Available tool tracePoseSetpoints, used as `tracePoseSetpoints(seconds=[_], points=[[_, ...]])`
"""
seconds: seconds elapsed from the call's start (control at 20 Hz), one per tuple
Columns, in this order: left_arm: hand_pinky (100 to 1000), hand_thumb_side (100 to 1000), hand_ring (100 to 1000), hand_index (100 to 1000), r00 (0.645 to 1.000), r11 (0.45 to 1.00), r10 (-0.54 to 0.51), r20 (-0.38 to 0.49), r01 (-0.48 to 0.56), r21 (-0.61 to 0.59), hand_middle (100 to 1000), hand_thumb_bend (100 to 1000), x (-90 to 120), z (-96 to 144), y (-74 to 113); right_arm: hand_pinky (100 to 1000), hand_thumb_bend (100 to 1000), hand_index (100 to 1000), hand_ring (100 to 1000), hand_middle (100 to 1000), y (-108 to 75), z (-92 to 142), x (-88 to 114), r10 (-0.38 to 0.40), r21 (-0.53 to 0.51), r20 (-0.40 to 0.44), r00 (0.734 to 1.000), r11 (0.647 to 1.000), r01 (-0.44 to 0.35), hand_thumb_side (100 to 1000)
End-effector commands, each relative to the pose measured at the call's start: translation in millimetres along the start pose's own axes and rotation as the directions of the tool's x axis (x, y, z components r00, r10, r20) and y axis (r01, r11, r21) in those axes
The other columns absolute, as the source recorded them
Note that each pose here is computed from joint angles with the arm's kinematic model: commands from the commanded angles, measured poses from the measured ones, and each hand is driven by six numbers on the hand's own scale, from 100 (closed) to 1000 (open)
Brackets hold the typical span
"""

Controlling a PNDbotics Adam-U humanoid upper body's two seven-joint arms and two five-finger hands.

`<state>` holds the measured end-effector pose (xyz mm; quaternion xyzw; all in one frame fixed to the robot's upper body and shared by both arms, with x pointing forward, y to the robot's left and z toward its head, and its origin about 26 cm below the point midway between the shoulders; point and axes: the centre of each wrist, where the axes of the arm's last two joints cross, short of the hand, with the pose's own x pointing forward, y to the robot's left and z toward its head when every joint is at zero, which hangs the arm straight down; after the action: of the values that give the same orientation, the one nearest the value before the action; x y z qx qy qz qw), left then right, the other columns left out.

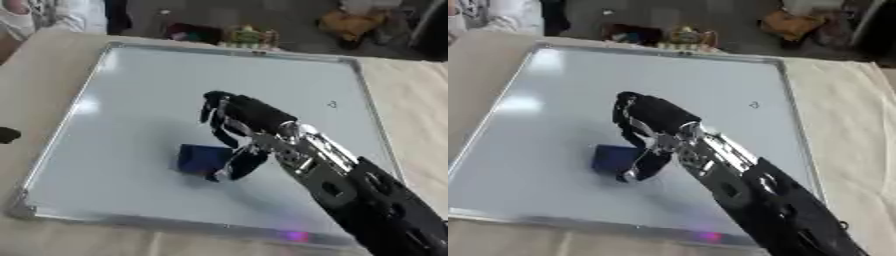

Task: Wipe the whiteboard clean with a brush.

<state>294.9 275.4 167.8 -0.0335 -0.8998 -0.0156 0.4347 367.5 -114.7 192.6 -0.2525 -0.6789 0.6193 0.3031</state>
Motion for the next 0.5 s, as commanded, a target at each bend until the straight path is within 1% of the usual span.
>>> tracePoseSetpoints(seconds=[0.05, 0.25, 0.5], points=[[536, 881, 409, 493, 1.000, 1.000, -0.003, 0.027, 0.003, -0.013, 444, 187, 6.9, -3.9, -2.5, 832, 640, 135, 1000, 675, 0.5, -2.1, -1.7, 0.021, -0.007, -0.008, 1.000, 1.000, -0.022, 186], [536, 881, 408, 492, 1.000, 1.000, -0.003, 0.025, 0.004, -0.014, 444, 186, 6.8, -3.9, -2.8, 833, 649, 135, 1000, 671, 5.4, -3.7, -4.3, 0.023, -0.002, -0.015, 1.000, 1.000, -0.023, 185], [536, 882, 408, 492, 1.000, 1.000, -0.003, 0.023, 0.003, -0.017, 443, 182, 6.8, -4.0, -3.3, 831, 605, 129, 1000, 643, 9.4, -4.6, -8.6, 0.020, -0.002, -0.022, 1.000, 1.000, -0.020, 165]])
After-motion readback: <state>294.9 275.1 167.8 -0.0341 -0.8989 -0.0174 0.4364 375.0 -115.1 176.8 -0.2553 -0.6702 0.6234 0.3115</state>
